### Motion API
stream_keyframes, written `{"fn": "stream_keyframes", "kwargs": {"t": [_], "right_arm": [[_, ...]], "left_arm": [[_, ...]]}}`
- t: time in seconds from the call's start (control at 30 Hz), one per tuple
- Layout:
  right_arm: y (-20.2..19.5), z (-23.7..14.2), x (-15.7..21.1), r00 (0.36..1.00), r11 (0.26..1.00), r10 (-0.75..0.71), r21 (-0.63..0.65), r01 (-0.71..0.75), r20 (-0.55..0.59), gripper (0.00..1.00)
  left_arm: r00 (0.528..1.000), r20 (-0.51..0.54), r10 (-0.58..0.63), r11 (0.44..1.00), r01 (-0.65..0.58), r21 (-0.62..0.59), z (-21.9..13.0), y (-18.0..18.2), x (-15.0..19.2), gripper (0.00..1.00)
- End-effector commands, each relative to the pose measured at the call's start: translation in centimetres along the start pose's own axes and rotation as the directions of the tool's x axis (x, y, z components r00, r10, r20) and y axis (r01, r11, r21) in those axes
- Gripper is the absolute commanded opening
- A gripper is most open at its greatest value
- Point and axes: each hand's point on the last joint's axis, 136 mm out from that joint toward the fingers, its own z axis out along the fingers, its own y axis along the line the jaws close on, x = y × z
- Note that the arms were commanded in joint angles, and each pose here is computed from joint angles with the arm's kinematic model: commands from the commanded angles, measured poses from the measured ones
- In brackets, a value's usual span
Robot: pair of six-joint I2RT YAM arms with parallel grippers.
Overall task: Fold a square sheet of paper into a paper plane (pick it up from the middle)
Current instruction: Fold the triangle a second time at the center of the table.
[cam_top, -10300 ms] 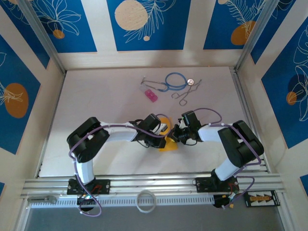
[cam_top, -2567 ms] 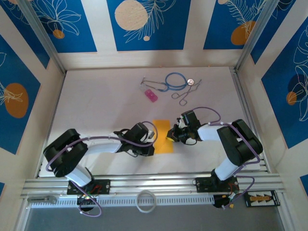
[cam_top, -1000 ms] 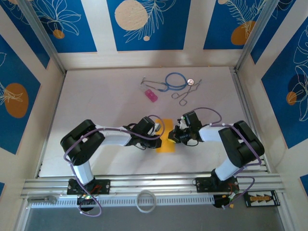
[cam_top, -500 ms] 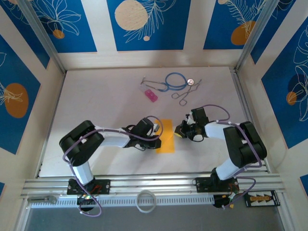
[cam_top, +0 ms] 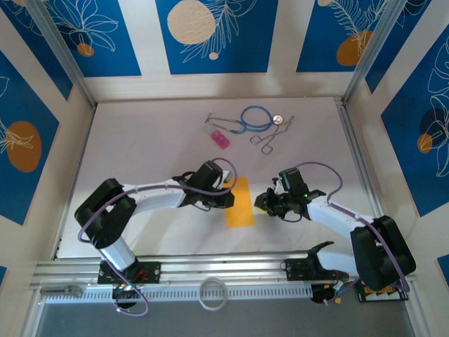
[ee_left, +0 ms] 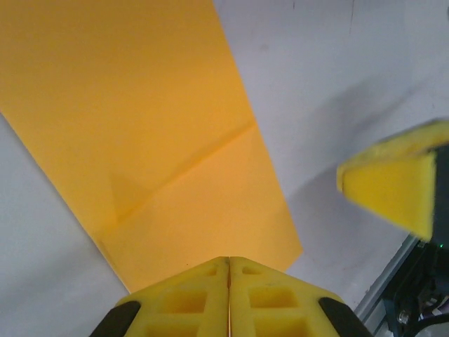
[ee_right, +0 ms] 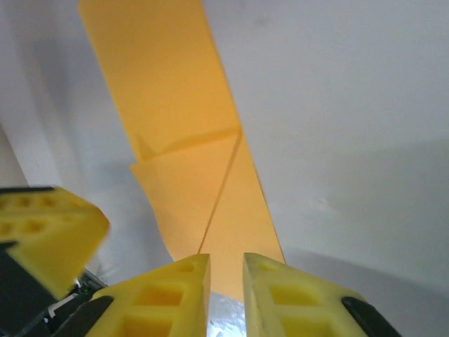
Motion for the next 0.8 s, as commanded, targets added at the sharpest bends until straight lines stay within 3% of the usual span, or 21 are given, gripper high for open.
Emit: {"fn": "stream_keyframes", "kwargs": {"t": [0.0,0.5,0.77], "right_arm": [[-0.6,-0.1,1.4,0.998,0.998,0.057,0.026,-0.056,-0.033,0.25],[-2.2,1.3,3.6,0.989,0.984,0.113,0.151,-0.099,-0.091,0.28],[-1.3,1.7,3.9,0.99,0.988,0.076,0.141,-0.059,-0.116,0.28]], "left_arm": [[0.996,-0.079,0.039,0.999,-0.041,-0.024,0.8,0.9,0.6,0.07],[0.991,-0.132,0.019,0.995,-0.032,-0.097,2.6,4.0,1.4,0.04],[0.991,-0.137,0.006,0.995,-0.02,-0.101,2.7,4.5,2.1,0.03]]}}
